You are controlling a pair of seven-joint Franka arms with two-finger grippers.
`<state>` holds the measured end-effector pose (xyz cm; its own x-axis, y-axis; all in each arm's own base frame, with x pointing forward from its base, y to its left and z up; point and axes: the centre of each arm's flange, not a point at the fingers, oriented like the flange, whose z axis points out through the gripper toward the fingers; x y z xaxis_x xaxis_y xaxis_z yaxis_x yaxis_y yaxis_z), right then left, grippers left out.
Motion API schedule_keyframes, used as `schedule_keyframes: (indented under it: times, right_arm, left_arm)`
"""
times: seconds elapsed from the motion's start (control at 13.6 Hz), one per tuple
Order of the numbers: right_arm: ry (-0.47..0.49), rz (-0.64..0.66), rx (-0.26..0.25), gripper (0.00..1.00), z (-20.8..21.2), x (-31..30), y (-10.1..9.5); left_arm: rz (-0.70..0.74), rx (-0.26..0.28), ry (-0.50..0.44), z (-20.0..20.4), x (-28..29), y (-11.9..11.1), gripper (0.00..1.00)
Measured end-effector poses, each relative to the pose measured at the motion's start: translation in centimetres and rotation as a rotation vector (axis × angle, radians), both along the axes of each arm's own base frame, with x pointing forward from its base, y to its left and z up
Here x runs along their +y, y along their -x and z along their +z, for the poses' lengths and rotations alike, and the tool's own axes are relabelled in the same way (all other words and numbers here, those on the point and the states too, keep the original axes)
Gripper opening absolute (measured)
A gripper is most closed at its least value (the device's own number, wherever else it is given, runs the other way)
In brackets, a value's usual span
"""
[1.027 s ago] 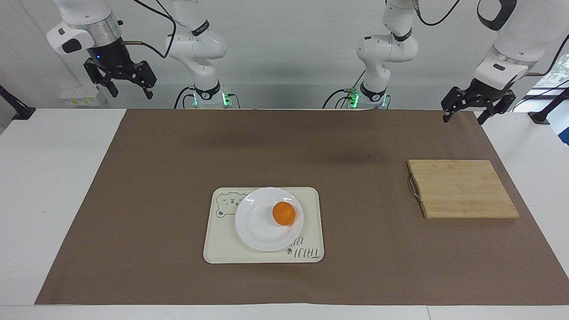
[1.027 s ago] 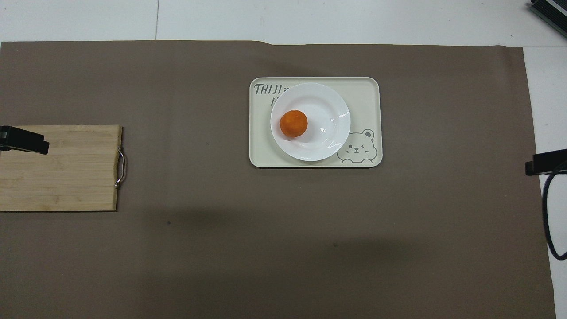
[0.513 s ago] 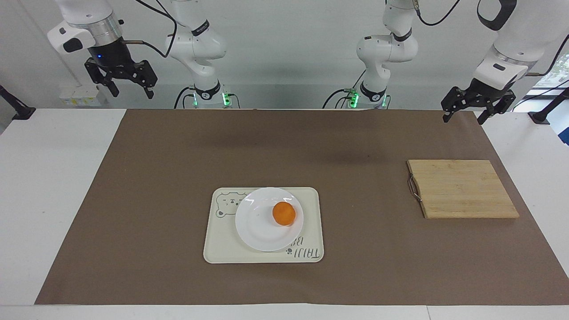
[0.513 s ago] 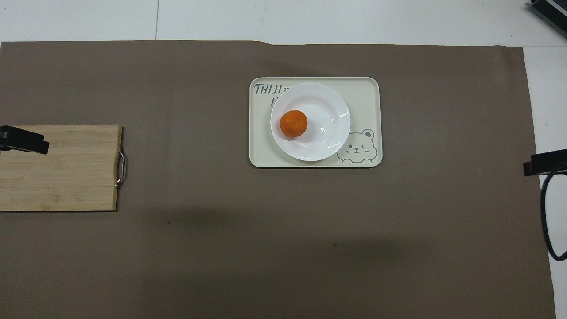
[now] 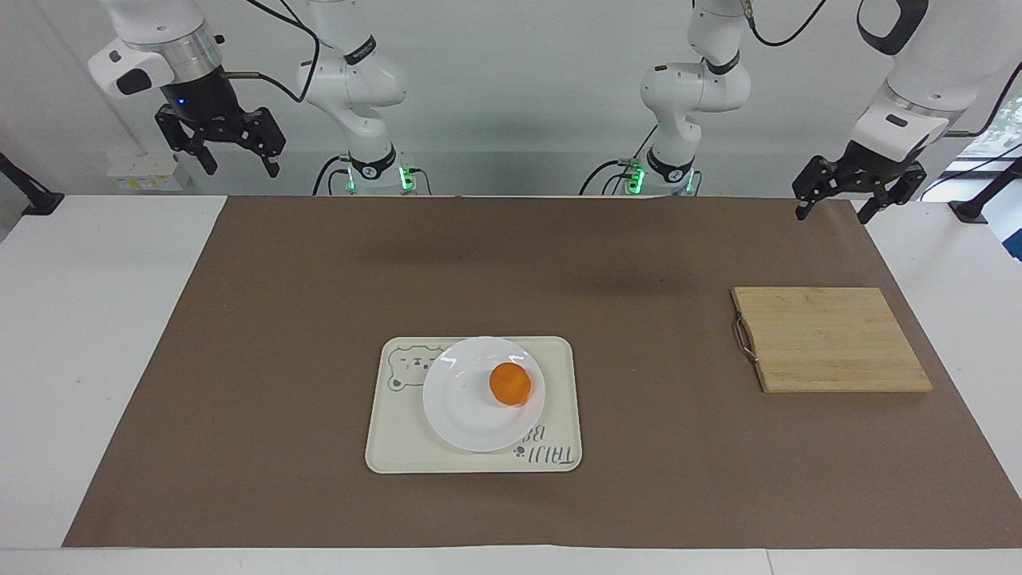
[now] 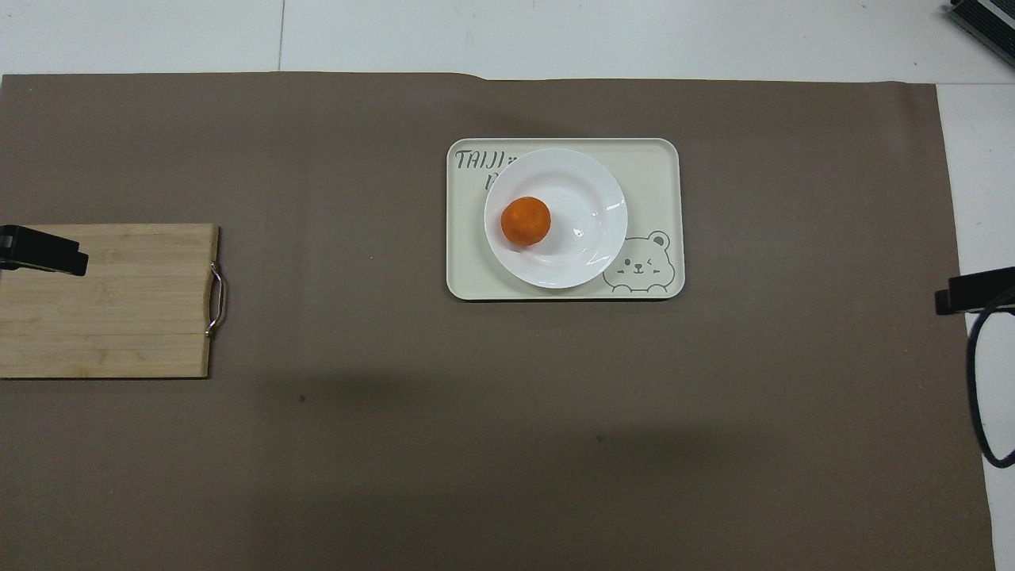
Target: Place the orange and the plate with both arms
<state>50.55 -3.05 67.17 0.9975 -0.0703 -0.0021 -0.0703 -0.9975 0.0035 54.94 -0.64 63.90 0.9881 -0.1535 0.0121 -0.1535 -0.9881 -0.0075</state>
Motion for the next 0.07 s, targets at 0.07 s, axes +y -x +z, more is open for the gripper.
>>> schedule_keyframes:
  times: [0.07]
  right_arm:
    - [0.000, 0.000, 0.000, 1.00, 0.02, 0.00, 0.02]
  left_arm:
    - [0.000, 0.000, 0.000, 0.00, 0.00, 0.00, 1.00]
